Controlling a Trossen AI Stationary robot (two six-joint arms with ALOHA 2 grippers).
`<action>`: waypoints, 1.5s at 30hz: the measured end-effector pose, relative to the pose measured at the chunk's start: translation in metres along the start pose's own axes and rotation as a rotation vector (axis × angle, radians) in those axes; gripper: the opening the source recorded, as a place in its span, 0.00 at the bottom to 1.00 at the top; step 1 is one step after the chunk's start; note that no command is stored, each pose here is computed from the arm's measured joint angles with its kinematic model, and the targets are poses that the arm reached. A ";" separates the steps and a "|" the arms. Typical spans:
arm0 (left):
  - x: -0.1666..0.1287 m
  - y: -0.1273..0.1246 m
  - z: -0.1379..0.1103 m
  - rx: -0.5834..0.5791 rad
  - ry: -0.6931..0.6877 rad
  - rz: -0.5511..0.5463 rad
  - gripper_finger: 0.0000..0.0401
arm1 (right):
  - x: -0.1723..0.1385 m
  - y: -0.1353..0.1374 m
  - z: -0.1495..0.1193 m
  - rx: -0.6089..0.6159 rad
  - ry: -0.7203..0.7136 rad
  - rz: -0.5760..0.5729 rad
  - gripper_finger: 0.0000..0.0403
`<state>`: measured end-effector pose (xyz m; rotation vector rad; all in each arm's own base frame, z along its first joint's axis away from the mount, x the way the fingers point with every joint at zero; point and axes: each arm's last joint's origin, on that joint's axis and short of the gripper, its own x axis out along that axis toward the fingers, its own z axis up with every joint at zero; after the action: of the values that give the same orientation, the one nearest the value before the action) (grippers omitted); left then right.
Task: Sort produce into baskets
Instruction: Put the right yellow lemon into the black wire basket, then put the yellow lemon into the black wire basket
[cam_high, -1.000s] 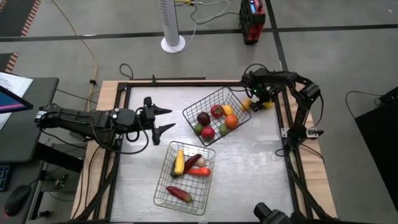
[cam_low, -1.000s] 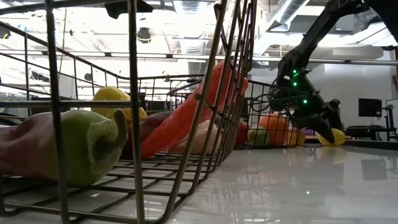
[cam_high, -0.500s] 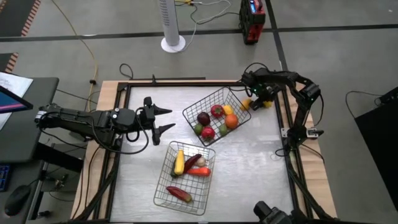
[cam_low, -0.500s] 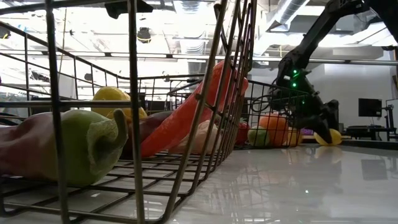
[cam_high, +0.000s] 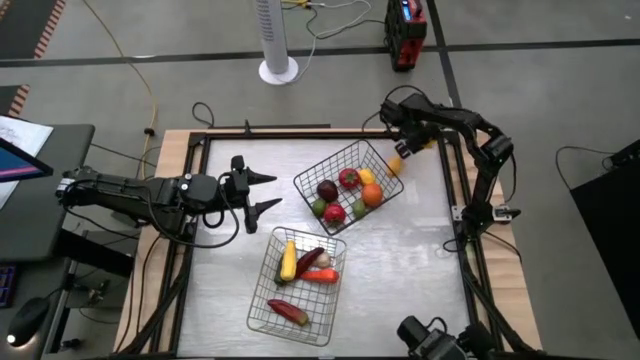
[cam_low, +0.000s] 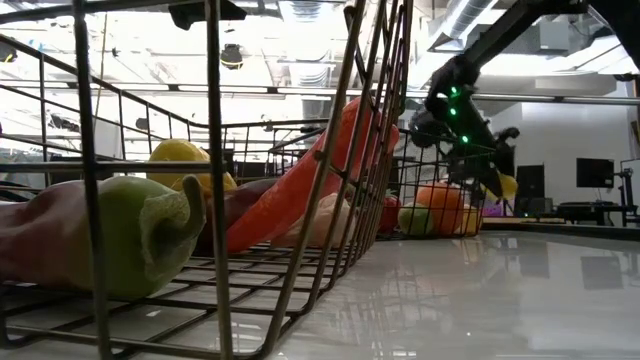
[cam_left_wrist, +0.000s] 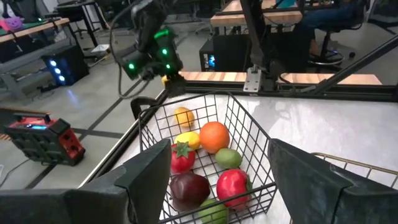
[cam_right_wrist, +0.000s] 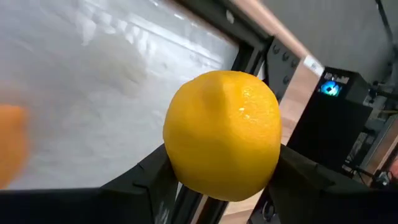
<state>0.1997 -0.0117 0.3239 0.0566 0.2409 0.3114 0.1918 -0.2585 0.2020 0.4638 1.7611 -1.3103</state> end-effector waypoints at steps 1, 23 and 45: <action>0.000 0.000 0.000 0.000 0.000 0.000 0.64 | -0.007 -0.001 0.001 -0.004 -0.008 0.000 0.57; 0.000 0.000 0.000 -0.002 -0.003 0.001 0.64 | -0.191 0.116 -0.102 -0.510 -0.505 0.182 0.59; -0.002 -0.002 -0.003 -0.015 0.032 -0.013 0.64 | -0.167 0.099 -0.084 -0.440 -0.498 0.216 0.74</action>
<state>0.1975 -0.0144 0.3211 0.0357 0.2704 0.3009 0.3204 -0.1129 0.2851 0.0632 1.4667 -0.7671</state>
